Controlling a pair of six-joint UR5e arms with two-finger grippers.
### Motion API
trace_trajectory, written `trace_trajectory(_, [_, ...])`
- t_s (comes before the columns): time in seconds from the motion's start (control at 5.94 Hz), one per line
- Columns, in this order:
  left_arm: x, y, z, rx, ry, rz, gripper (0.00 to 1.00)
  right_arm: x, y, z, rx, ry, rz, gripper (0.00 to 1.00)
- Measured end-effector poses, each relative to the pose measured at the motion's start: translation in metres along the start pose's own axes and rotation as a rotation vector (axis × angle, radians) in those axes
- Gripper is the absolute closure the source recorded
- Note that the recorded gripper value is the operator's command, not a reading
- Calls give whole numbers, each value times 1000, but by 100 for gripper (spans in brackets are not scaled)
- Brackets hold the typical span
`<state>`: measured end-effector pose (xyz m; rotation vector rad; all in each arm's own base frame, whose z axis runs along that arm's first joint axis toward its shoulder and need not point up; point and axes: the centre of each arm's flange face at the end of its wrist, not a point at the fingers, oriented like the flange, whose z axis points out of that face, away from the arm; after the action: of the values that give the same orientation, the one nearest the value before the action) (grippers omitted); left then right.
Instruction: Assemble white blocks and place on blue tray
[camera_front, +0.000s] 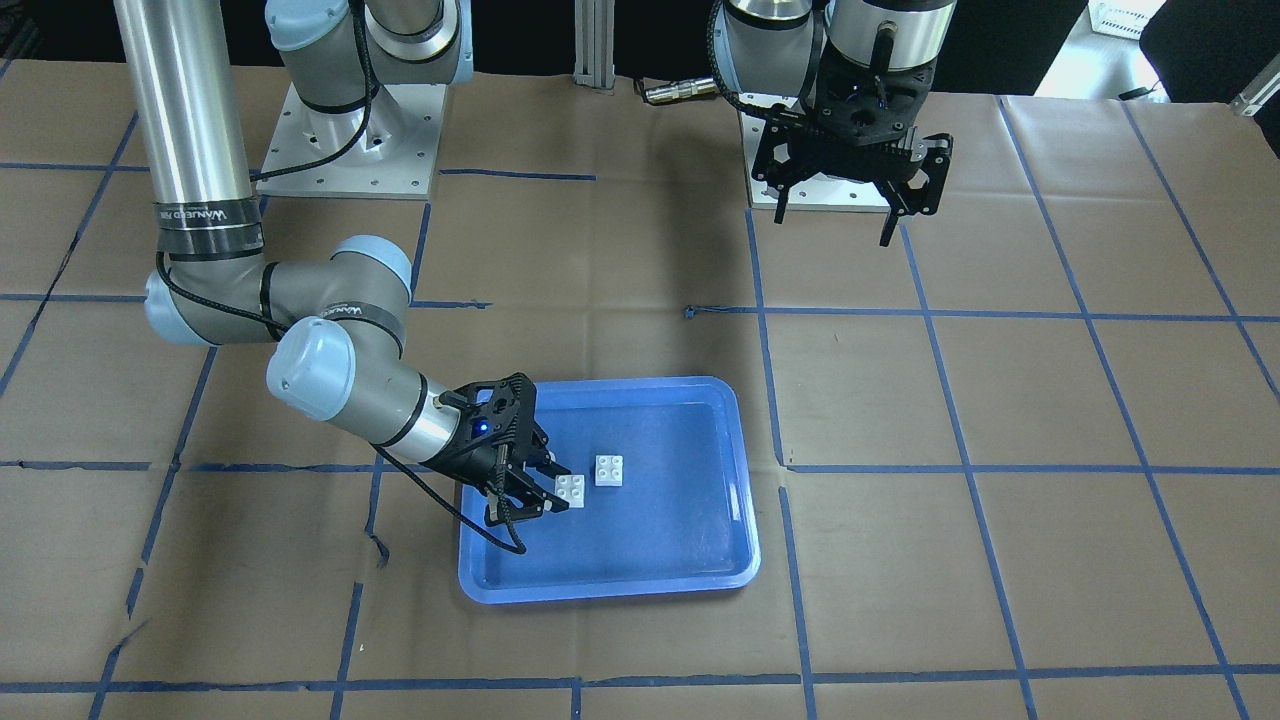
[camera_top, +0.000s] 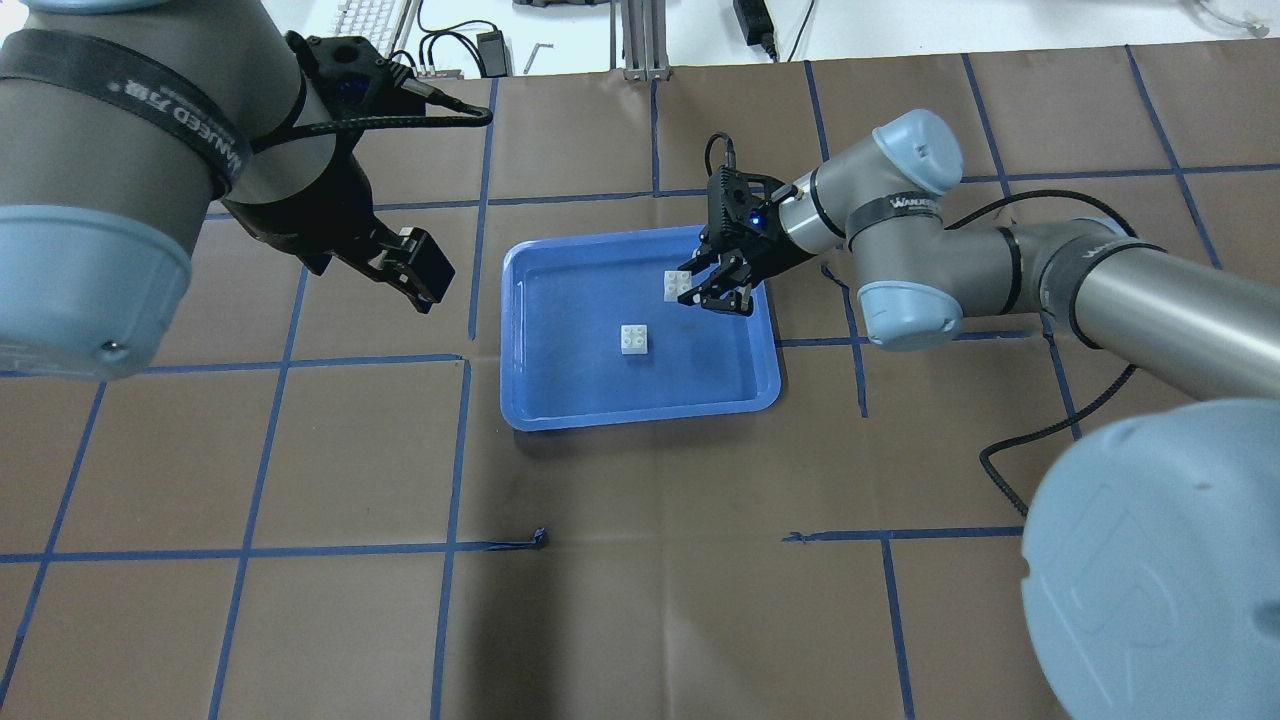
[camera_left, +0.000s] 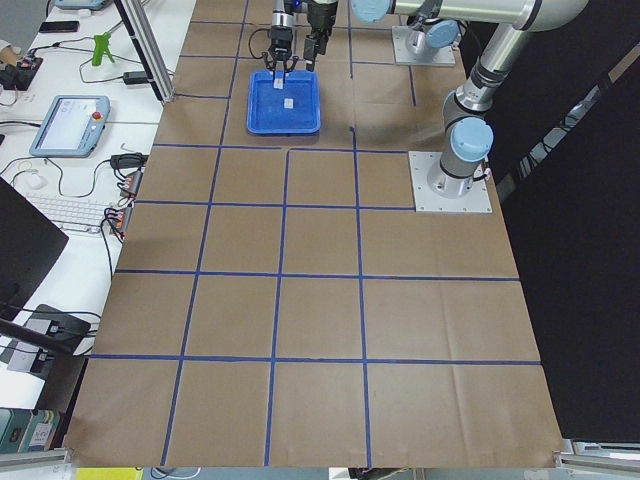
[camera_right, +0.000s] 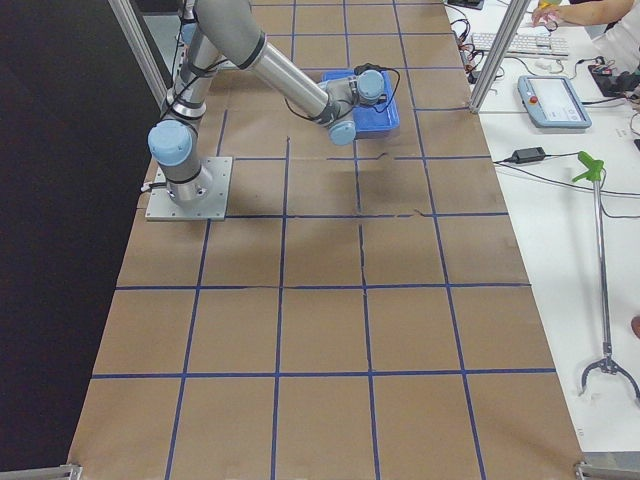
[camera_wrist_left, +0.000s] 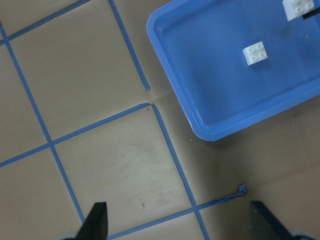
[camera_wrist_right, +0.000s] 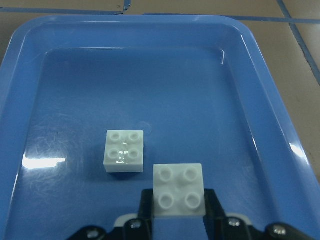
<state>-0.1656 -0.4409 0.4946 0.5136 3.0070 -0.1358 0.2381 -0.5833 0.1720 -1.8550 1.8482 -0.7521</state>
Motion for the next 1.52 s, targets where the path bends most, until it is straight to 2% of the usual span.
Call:
trace_trajectory(0.51, [-9, 3, -3, 2, -4, -22, 1, -18, 12, 14, -3, -23, 19, 72])
trace_trajectory(1.52, [-11, 3, -4, 4, -6, -25, 1, -30, 6, 25, 0, -45, 10, 72])
